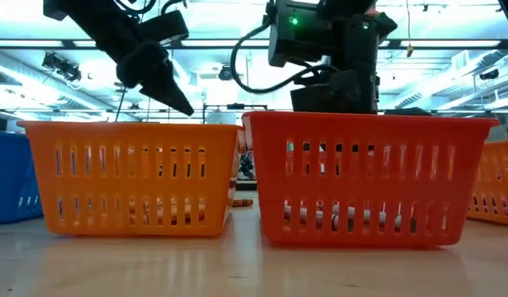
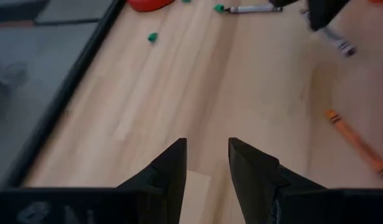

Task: Sort crayons
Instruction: Put the black crayon into the blue bin

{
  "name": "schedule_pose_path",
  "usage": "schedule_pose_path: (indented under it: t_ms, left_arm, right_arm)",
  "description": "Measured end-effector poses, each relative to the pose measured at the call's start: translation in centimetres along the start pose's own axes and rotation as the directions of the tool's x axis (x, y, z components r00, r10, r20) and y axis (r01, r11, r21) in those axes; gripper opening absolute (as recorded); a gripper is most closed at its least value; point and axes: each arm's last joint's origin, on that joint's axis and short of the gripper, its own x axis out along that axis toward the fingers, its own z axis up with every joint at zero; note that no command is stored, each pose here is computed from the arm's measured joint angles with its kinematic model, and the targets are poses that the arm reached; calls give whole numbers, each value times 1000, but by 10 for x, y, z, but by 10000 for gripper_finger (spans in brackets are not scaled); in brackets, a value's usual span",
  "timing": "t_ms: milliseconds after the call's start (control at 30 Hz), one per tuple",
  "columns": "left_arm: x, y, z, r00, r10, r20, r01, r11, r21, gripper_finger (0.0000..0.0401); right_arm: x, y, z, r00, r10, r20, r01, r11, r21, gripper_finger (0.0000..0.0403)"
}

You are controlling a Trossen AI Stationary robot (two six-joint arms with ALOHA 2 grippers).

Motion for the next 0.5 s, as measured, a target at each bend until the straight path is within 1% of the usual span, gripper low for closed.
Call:
schedule_pose_path:
  t_ms: [67,167,333,433,500]
  left_arm:
    - [2,-2,1,1000,-21,4,22,999,-26,130]
    - [4,-6,1,998,-60,5,60,998,-12,130]
    - [10,-19,-3,995,-98,-10,98,988,120,130]
    - [15,-28,-2,994,-110,8,107,979,173,130]
    - [19,-32,-2,993,-113,21,107,976,189,130]
  right_arm:
    - [-3,-6,0,999,-50,15,49,999,18,33]
    - [-6,-16,0,992,-121,45,118,991,65,34]
    - [-18,-30,4,959,-245,143,220,961,170,34]
    - [-24,-38,5,933,-311,182,270,938,219,34]
    - [-27,-42,6,919,-335,206,285,928,238,34]
